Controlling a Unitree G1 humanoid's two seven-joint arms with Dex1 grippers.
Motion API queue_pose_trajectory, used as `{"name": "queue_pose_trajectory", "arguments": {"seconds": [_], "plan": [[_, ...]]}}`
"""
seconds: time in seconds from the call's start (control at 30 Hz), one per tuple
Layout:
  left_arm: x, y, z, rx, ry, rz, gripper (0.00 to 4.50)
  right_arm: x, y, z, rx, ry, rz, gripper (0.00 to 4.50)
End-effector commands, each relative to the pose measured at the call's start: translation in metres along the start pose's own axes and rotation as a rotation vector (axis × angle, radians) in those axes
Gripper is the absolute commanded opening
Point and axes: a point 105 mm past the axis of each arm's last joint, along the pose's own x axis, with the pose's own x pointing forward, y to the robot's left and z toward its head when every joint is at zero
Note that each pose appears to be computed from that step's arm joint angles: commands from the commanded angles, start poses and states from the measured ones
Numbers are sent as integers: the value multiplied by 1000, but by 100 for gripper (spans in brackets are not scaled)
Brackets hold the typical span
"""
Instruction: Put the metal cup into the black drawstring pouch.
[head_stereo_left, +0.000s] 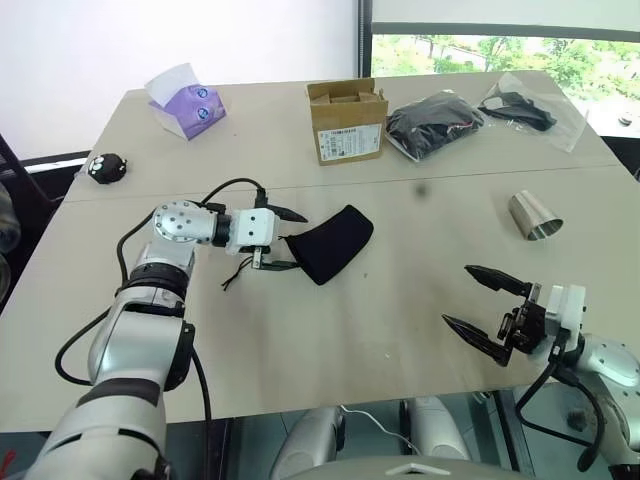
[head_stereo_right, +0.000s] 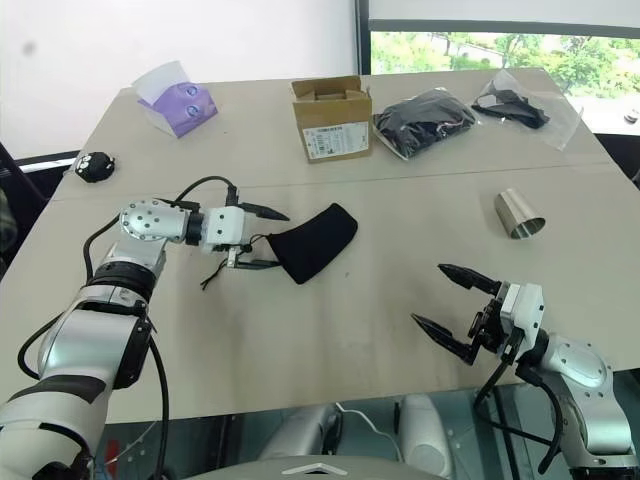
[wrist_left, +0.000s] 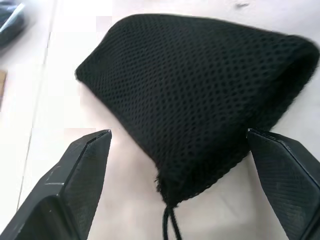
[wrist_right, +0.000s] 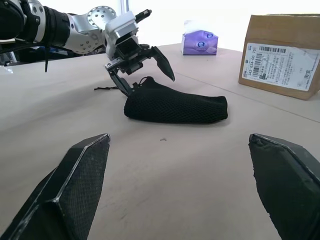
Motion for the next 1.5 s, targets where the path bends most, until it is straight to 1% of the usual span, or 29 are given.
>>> {"name": "queue_pose_trajectory", "arguments": {"seconds": [0.03, 0.07, 0.17, 0.23, 0.27, 0.3, 0.33, 0.53, 0.6, 0.73, 0.8, 0.87, 0.93, 1.07, 1.1, 1.13, 1.17, 1.2, 1.27, 1.37, 1.5], "plan": [[-6, 12, 5, -5, -25, 63, 387, 0, 4, 8, -1, -27, 31, 450], [-6, 11, 5, -8, -27, 62, 351, 0, 6, 8, 6, -26, 47, 450], [-6, 11, 5, -21, -35, 65, 203, 2, 13, 9, 25, -25, 86, 450], [-6, 11, 5, -20, -36, 66, 115, 2, 16, 9, 35, -25, 102, 450], [-6, 11, 5, -20, -36, 66, 51, 2, 17, 9, 37, -25, 106, 450], [-5, 11, 5, -21, -37, 66, 19, 2, 17, 9, 38, -24, 107, 450], [-5, 11, 5, -21, -38, 67, 3, 1, 18, 9, 37, -24, 108, 450], [-4, 12, 8, -32, -66, 79, 3, -1, 18, 8, 30, -18, 110, 450], [-3, 15, 9, -45, -80, 107, 3, -2, 13, 7, 22, -10, 78, 450], [-2, 25, 12, -226, -176, 202, 3, -12, -19, 4, 8, -19, -141, 450], [0, 25, 11, -293, -178, 235, 3, -19, -34, 2, -25, -8, -253, 450], [3, 25, 14, -332, -169, 269, 3, -25, -48, -4, -56, 35, -372, 450], [6, 27, 27, -390, -201, 304, 3, -36, -62, -15, -48, 100, -511, 450], [9, 46, 54, -559, -274, 447, 3, -56, -83, -34, -83, 265, -699, 450], [10, 51, 60, -601, -285, 489, 3, -59, -87, -36, -92, 287, -728, 450], [10, 58, 64, -640, -288, 551, 3, -59, -91, -35, -95, 277, -749, 450], [9, 68, 67, -698, -287, 645, 3, -57, -95, -32, -96, 258, -761, 450], [8, 78, 65, -767, -257, 763, 3, -57, -101, -33, -90, 254, -794, 450], [7, 84, 64, -855, -205, 892, 3, -59, -109, -36, -72, 257, -858, 450], [13, 80, 67, -963, -146, 972, 3, -57, -123, -40, -50, 241, -946, 450], [20, 70, 66, -1009, -68, 1031, 3, -51, -140, -42, 4, 189, -1026, 450]]}}
